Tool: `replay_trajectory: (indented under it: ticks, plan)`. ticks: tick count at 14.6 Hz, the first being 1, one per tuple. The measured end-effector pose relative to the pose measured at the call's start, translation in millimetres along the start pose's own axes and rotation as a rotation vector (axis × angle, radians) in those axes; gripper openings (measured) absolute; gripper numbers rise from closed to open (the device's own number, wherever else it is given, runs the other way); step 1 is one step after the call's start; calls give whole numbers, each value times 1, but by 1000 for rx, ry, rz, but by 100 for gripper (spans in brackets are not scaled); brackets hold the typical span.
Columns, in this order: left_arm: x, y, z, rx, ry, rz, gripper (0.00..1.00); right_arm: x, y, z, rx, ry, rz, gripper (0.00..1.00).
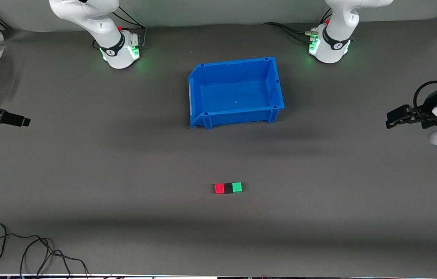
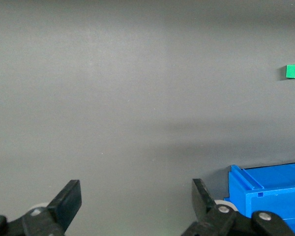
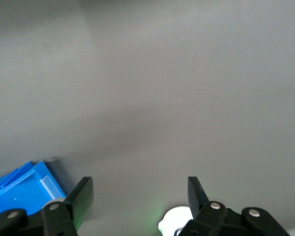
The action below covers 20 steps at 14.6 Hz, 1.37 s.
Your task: Attach green and red cubes to black cube
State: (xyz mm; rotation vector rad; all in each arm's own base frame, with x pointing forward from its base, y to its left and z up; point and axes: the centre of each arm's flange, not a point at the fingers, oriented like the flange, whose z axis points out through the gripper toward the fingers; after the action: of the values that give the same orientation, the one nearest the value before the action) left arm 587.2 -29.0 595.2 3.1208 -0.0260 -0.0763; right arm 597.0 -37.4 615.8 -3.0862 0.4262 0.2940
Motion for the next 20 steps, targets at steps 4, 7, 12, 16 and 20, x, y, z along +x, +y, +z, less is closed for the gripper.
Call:
replay_trajectory:
  ticks: [4,7,12,16,20]
  plan:
    - [-1,1,1,-1,-2,5,100,-4,6,10,24,74,-18,86]
    - [-1,7,2,-5,-4,17,100,-16,13,14,18,102,-22,86]
    - [-2,5,0,-12,0,17,100,-27,5,20,19,115,-49,89]
    - [-5,0,-3,-11,-11,9,100,-27,5,22,21,126,-50,89]
    - [-6,-4,-6,-8,-4,2,100,-28,4,20,28,131,-56,89]
